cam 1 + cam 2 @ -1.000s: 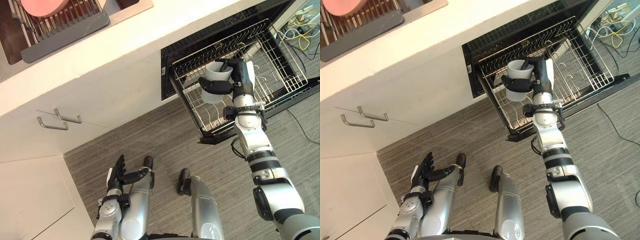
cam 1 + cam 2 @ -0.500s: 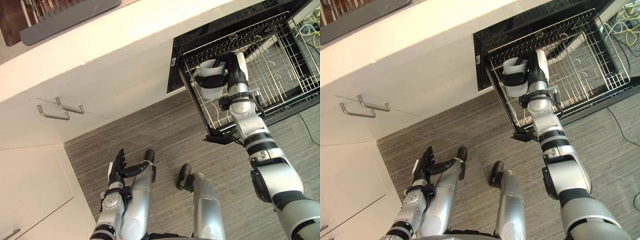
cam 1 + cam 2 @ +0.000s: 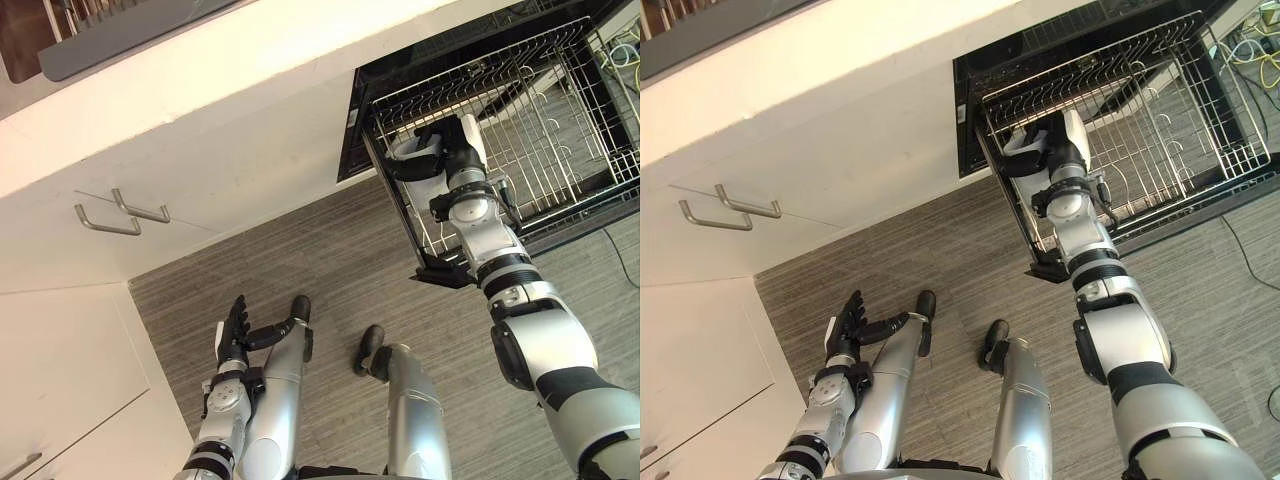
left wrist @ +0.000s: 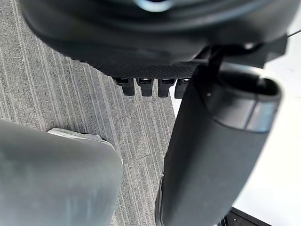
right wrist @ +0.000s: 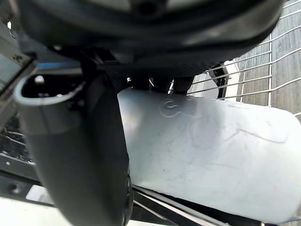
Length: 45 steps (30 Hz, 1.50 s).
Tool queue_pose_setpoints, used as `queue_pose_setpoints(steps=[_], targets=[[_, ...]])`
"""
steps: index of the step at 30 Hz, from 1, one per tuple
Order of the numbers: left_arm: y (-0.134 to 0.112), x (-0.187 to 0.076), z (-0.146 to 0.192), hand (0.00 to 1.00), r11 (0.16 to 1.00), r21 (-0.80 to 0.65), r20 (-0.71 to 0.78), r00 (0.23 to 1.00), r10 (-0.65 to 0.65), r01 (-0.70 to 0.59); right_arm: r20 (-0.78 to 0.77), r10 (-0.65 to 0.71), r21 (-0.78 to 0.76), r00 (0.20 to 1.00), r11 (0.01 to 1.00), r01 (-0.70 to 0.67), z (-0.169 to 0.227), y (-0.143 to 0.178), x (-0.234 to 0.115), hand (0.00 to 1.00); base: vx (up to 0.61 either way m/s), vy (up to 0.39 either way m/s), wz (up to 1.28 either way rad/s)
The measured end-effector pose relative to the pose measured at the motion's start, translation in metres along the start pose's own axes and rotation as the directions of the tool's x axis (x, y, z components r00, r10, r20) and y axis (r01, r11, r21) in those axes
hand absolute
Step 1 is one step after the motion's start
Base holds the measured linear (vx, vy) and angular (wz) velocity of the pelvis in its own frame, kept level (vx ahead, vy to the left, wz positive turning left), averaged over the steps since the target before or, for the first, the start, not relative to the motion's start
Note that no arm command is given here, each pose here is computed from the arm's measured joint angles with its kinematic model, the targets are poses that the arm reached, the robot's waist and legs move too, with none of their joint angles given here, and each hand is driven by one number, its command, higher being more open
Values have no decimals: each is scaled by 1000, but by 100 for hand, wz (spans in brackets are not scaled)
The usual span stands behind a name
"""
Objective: Walk over to the sink, pick up the cup, carry it to the dishwasher, place the cup inside the dishwasher, then close the dishwasher door
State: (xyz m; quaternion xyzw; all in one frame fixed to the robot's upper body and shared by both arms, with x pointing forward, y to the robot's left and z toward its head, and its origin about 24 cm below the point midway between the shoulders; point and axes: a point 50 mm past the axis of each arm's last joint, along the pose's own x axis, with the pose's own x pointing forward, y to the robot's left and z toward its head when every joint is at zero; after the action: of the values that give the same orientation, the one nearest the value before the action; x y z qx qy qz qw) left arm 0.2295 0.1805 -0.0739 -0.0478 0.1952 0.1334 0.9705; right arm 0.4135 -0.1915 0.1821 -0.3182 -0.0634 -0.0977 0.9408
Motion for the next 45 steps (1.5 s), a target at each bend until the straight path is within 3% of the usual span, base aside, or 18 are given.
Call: queue_pose_setpoints(steps=[13,21,27,32,36,41,45], targets=[[0,0,-2,100,1000,1,-13,1000,19,-19,-45,-2,9,999,1000,3,1,14,-1,100,-18,-19,-2],[-3,-1,-9,100,1000,2,-51,999,14,-14,65,-29,111,997,994,22,19,31,-16,100,-49,-31,-13],[-9,-5,-21,100,996,71,-107,993,-41,49,95,-56,239,994,970,32,4,48,-56,100,39,-27,-10],[-2,-15,-39,100,991,115,-177,983,-43,64,-39,-12,328,999,944,24,-46,70,-120,100,101,-6,-12],[3,-26,-56,100,975,188,-252,965,-67,117,-141,-4,353,990,934,54,-80,68,-165,100,115,26,-14],[16,-46,-82,100,961,243,-342,939,-41,130,-151,2,388,989,920,57,-93,65,-210,100,129,6,-2],[21,-53,-91,100,954,265,-379,925,-27,137,-176,34,436,984,899,47,-97,71,-226,100,49,-9,-1]])
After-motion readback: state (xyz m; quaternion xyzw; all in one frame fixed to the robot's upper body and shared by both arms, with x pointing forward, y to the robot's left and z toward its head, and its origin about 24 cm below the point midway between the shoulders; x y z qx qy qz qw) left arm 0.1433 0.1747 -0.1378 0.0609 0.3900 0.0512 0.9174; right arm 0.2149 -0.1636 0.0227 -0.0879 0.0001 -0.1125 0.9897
